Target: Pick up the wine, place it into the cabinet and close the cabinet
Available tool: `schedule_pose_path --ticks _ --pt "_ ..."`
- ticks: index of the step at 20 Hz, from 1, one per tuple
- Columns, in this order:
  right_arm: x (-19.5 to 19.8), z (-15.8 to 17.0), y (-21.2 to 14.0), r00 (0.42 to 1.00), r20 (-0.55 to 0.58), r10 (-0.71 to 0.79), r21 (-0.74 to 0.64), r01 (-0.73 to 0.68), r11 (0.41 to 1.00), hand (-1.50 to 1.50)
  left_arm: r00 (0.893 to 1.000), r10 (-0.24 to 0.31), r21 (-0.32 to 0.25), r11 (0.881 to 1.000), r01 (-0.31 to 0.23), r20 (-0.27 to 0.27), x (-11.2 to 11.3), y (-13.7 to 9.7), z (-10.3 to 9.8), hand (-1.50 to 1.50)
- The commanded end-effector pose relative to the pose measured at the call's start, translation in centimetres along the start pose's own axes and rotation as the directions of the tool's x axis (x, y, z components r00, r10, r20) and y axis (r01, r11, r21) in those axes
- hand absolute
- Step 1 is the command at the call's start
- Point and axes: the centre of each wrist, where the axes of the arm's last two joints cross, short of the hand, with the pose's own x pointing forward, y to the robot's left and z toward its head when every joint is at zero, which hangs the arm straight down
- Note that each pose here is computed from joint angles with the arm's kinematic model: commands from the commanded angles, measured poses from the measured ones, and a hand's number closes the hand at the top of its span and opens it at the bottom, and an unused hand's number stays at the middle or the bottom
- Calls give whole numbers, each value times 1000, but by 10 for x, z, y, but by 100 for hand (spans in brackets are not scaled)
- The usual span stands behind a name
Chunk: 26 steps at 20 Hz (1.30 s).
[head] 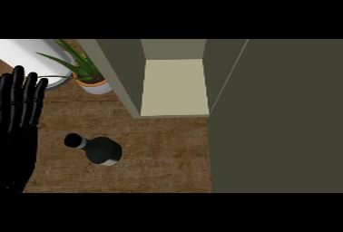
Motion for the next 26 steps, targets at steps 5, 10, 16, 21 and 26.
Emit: schedule_pose_path --ticks 5,10,16,21,26 --pt "19 42 -14 999 29 32 -14 -31 999 -150 1000 12 -36 999 -11 29 -26 -8 -9 -150" --pt "23 33 4 979 -174 -111 201 145 969 -150 906 371 42 928 -370 -206 -35 -26 -2 -150" --pt "37 27 -2 973 -186 -138 203 176 963 -150 898 389 44 920 -389 -204 -21 -36 -43 -150" --pt "41 36 -18 972 -199 -124 208 166 964 -150 897 389 68 921 -384 -211 -13 -43 -36 -150" --pt "52 29 4 975 -184 -127 229 168 959 -150 893 394 56 919 -391 -217 -8 -53 -24 -150"
